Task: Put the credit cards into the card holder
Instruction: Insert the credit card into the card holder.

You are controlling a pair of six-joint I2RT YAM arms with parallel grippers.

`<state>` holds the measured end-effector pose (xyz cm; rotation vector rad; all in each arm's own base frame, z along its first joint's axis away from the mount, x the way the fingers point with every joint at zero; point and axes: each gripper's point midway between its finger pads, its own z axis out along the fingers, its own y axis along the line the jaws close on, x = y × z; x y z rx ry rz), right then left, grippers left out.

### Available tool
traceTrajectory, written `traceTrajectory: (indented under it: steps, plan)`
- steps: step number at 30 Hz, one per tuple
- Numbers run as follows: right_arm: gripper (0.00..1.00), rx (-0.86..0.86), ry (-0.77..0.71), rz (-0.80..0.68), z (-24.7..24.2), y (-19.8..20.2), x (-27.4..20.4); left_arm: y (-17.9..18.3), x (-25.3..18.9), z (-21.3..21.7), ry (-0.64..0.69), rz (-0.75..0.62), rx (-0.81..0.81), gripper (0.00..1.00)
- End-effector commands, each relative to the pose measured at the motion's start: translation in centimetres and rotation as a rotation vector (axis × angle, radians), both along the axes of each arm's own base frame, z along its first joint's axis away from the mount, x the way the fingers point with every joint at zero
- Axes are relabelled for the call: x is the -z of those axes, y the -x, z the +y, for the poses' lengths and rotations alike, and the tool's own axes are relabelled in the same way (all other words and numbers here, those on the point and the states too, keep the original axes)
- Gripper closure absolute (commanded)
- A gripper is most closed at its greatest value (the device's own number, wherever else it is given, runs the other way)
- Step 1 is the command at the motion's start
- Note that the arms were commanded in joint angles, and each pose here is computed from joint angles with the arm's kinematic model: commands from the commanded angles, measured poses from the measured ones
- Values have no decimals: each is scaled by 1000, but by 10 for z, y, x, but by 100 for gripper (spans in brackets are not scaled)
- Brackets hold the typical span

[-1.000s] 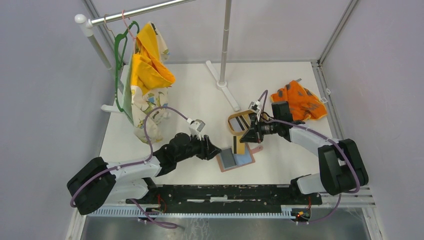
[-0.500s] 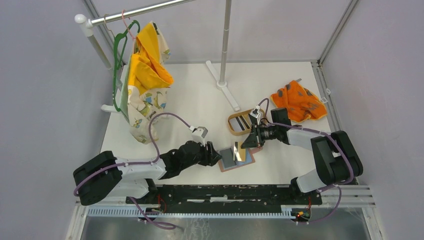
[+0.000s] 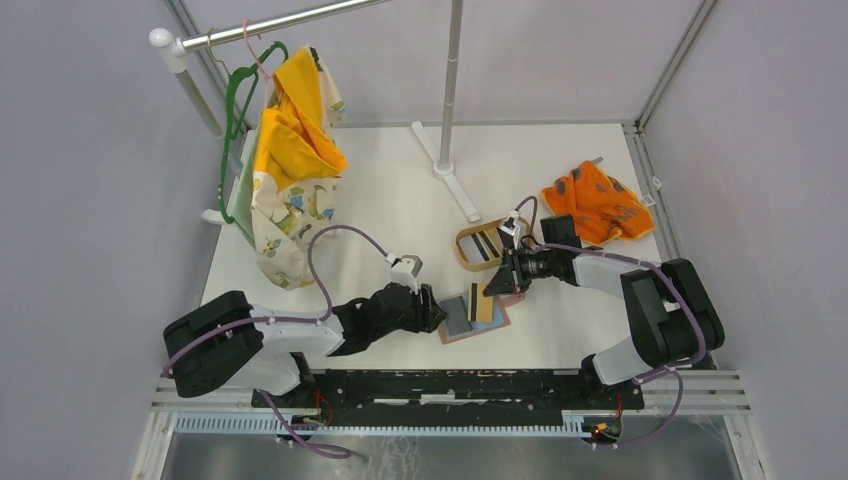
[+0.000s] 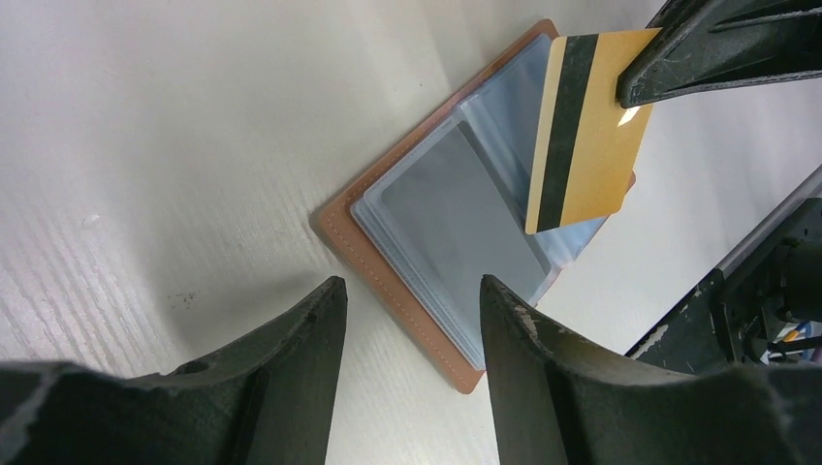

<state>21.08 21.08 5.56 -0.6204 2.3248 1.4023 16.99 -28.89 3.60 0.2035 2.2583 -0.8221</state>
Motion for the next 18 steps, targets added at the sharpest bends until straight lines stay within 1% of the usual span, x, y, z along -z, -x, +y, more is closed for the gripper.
traceTrajectory:
  steps: [1, 5, 7, 11, 18]
  plan:
    - [100, 7, 16, -48, -1, -13, -2, -8, -9, -9, 16, -6, -46, 40]
    - [100, 7, 20, -37, -1, -12, 1, -8, -4, -10, -12, 1, -47, 41]
    - [100, 9, 20, -32, -1, -11, 2, -7, -2, -10, -21, 4, -50, 43]
    - [100, 3, 23, -31, 0, -10, 4, -8, 4, -9, -59, 14, -65, 49]
    - [100, -4, 32, -17, 2, -7, 9, -8, 11, -11, -124, 17, -76, 53]
